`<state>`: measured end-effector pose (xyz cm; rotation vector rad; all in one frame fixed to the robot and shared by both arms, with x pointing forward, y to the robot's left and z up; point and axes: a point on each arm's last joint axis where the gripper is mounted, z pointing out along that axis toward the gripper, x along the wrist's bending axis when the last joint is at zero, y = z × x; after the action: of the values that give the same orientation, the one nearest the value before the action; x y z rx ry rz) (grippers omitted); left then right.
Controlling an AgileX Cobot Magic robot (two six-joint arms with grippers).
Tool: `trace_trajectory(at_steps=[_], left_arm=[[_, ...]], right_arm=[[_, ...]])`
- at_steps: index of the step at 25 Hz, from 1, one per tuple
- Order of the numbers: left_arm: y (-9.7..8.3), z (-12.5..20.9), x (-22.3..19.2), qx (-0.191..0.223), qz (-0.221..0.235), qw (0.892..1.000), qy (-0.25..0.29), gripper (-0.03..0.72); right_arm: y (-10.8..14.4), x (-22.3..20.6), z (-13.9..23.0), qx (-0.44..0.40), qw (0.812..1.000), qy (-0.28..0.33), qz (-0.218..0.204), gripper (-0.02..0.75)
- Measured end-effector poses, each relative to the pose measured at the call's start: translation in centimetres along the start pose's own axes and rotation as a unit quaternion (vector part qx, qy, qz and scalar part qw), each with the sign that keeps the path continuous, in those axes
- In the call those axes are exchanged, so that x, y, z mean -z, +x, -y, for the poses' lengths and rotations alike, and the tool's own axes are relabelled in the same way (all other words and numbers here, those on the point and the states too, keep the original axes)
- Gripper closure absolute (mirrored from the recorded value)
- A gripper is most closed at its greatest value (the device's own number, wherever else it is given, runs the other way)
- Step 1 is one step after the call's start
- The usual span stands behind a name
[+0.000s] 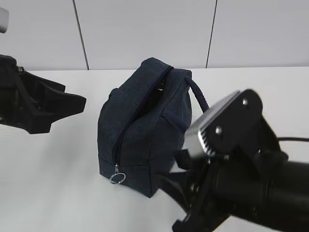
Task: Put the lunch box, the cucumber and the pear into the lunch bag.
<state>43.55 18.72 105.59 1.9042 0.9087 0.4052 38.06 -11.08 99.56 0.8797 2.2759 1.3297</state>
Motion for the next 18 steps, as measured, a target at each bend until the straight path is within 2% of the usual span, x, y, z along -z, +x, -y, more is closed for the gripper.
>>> trace_trajectory(at_steps=[8, 14, 18], left_arm=[[-0.1, -0.1, 0.2, 0.002, 0.000, 1.000, -0.006, 0.344], [-0.2, -0.1, 0.2, 0.001, 0.004, 1.000, -0.004, 0.346], [-0.2, -0.1, 0.2, 0.001, 0.004, 1.000, -0.004, 0.346]], right_arm=[[0.7, -5.2, 3.3, 0.007, 0.999, 0.036, 0.037, 0.381], [1.7, -8.4, 3.5, -0.008, 1.000, 0.000, 0.008, 0.382], [1.9, -10.3, 4.5, -0.015, 1.000, 0.001, 0.008, 0.383]])
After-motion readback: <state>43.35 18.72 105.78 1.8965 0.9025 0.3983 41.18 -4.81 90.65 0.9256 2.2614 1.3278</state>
